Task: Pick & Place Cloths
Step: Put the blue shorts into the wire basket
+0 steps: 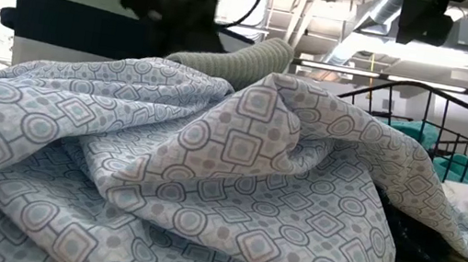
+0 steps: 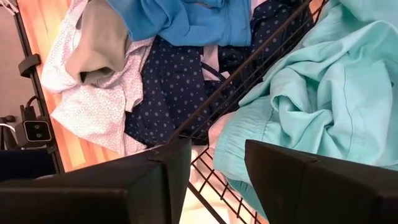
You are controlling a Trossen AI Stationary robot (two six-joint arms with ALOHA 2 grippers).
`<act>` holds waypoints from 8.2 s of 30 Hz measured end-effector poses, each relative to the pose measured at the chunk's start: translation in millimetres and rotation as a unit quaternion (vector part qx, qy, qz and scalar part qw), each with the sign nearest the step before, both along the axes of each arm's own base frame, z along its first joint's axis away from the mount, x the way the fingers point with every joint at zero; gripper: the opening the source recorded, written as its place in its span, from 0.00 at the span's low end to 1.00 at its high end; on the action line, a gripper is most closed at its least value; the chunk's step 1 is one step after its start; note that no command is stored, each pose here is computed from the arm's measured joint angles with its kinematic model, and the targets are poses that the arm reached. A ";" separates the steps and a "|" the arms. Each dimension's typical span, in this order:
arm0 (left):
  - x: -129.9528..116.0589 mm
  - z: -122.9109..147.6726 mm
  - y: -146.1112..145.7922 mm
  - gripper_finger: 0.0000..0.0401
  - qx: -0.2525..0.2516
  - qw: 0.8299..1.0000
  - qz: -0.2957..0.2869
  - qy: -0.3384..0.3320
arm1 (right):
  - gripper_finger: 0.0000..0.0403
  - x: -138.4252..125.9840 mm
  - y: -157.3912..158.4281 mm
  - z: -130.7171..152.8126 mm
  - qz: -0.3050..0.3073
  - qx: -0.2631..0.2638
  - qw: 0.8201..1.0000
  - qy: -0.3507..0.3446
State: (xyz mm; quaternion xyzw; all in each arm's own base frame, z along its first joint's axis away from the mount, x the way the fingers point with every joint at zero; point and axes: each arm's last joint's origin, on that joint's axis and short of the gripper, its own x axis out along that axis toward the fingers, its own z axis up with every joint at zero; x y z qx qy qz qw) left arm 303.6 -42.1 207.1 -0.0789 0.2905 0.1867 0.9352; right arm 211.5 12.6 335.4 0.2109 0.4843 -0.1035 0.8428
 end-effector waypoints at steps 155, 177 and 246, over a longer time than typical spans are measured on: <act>-109.2 185.5 28.3 0.00 -0.042 0.868 -0.121 -0.480 | 0.00 122.0 -32.3 126.8 0.062 -0.228 0.897 -0.374; -109.1 185.4 28.1 0.00 -0.019 0.870 -0.128 -0.475 | 0.00 -39.9 -31.1 134.4 -0.184 -0.214 0.950 -0.130; -102.4 171.8 20.5 0.14 -0.007 0.896 -0.171 -0.409 | 0.58 22.3 -49.3 -56.9 -0.131 -0.092 0.977 0.138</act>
